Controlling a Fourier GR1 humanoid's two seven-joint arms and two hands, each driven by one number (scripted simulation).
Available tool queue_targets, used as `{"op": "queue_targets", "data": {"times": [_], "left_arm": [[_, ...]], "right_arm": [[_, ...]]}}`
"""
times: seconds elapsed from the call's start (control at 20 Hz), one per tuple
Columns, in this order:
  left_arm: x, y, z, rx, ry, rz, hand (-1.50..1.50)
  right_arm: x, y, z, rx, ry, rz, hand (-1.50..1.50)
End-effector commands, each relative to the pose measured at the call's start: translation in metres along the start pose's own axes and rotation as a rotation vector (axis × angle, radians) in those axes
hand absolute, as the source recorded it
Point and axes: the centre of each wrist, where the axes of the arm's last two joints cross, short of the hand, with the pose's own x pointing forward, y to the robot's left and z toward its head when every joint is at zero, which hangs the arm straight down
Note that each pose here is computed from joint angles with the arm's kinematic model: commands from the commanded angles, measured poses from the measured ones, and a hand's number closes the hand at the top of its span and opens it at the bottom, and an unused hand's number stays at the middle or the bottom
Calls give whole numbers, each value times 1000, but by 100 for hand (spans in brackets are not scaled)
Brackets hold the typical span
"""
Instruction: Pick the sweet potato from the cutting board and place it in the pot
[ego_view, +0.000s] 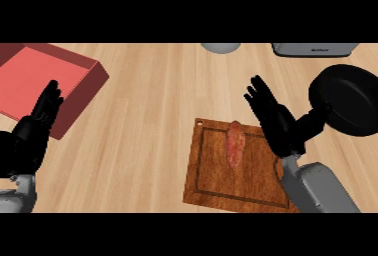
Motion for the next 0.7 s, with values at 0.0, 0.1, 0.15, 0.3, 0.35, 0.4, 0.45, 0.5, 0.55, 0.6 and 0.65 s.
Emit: {"op": "queue_targets", "data": {"times": [0.0, 0.1, 0.15, 0.3, 0.35, 0.4, 0.45, 0.5, 0.55, 0.6, 0.65], "left_arm": [[2, 2, -12, 8, -47, 60, 0], [20, -11, -14, 14, -137, 129, 0], [31, -13, -21, 32, -147, 180, 0], [25, -21, -15, 5, -131, 210, 0], [33, -25, -19, 11, -162, 277, 0], [39, -35, -21, -11, -173, 317, 0], [32, -33, -18, -7, -170, 310, 0], [42, -30, -28, -7, -181, 333, 0], [33, -27, -26, -9, -170, 321, 0], [33, -32, -26, -10, -172, 339, 0], [38, -27, -21, -15, -181, 334, 0]], "right_arm": [[24, -25, -15, 132, -65, -14, 150], [75, -41, -28, 309, -215, 25, 150], [77, -39, -27, 414, -246, 27, 150], [135, -58, -21, 402, -319, 593, 150], [125, -94, -21, 304, -293, 598, 150], [107, -118, -20, 296, -310, 523, -150], [94, -127, -16, 361, -350, 510, -150], [96, -120, -19, 448, -373, 570, -150], [93, -127, -15, 488, -440, 559, -150], [86, -139, -7, 524, -467, 555, -150], [74, -144, -6, 556, -490, 540, -150]]}}
